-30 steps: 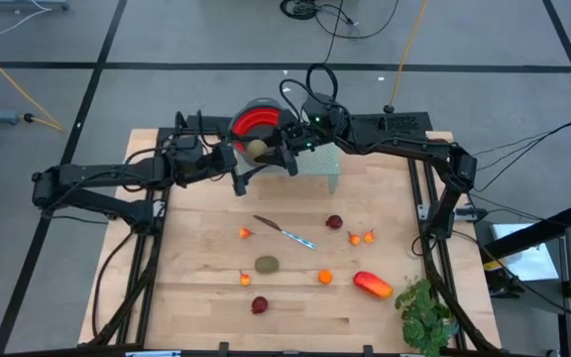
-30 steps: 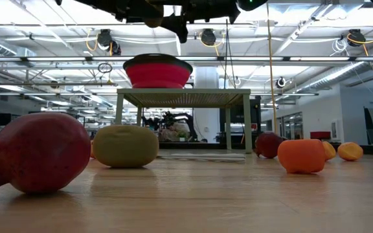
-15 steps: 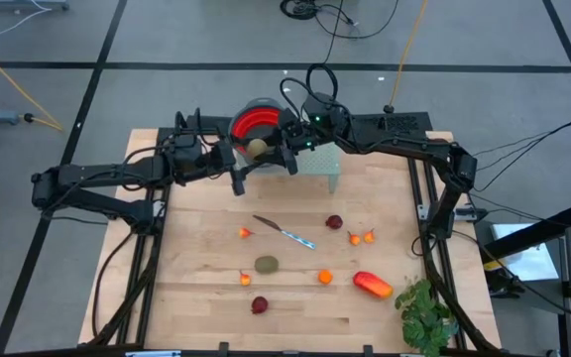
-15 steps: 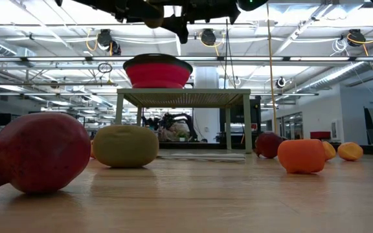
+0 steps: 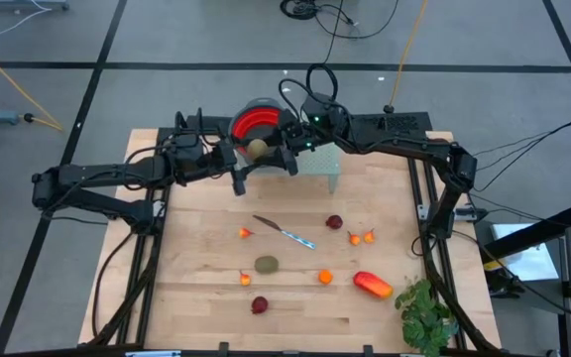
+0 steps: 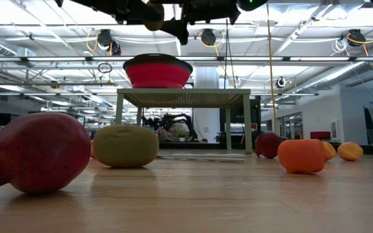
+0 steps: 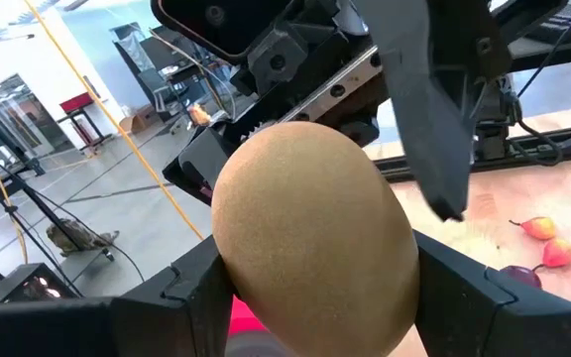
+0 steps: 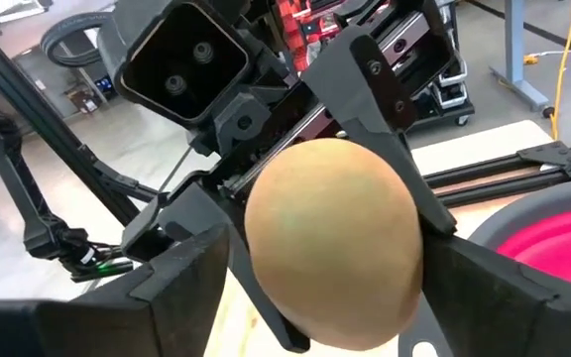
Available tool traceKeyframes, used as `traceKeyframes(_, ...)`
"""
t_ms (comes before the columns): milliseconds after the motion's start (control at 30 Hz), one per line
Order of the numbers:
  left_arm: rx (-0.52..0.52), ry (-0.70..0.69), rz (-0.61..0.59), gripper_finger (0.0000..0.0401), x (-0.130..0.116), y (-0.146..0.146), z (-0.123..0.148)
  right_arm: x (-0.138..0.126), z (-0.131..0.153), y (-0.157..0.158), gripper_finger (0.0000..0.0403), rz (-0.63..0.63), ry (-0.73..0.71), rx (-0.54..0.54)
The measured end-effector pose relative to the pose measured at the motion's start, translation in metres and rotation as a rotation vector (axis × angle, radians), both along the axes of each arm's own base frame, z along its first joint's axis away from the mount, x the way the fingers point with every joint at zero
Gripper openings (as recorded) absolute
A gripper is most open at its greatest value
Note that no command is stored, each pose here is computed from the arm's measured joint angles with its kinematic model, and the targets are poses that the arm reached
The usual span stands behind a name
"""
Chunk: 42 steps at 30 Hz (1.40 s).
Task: Pick & Place Fruit
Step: Put the kiwi into the red strainer bowl
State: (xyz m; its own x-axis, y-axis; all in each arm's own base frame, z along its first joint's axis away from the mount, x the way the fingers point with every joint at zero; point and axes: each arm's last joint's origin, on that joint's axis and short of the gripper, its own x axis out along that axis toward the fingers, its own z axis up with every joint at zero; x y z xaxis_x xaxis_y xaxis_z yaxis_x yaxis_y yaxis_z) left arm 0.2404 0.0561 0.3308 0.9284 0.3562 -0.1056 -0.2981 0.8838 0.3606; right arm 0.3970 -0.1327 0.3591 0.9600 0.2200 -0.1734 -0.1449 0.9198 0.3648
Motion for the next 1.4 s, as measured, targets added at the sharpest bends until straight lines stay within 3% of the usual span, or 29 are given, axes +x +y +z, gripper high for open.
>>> traceKeyframes(333, 0.052, 0.011, 0.058, 0.0228, -0.009, 0.0, 0.005, -0.006, -0.008, -0.01, 0.0317, -0.076, 0.1, 0.038)
traceKeyframes(733, 0.063, 0.027, 0.183, 0.0231, -0.021, 0.017, 0.008, -0.012, -0.005, -0.014, 0.0308, -0.087, 0.099, 0.009)
traceKeyframes(1133, -0.03, 0.013, 0.192, 0.0234, -0.027, 0.035, 0.011, -0.026, 0.013, -0.012, 0.0175, -0.079, 0.058, -0.095)
traceKeyframes(1400, -0.082, 0.123, 0.198, 0.0236, -0.01, 0.045, 0.028, -0.031, 0.017, -0.01, 0.0077, -0.058, 0.044, -0.179)
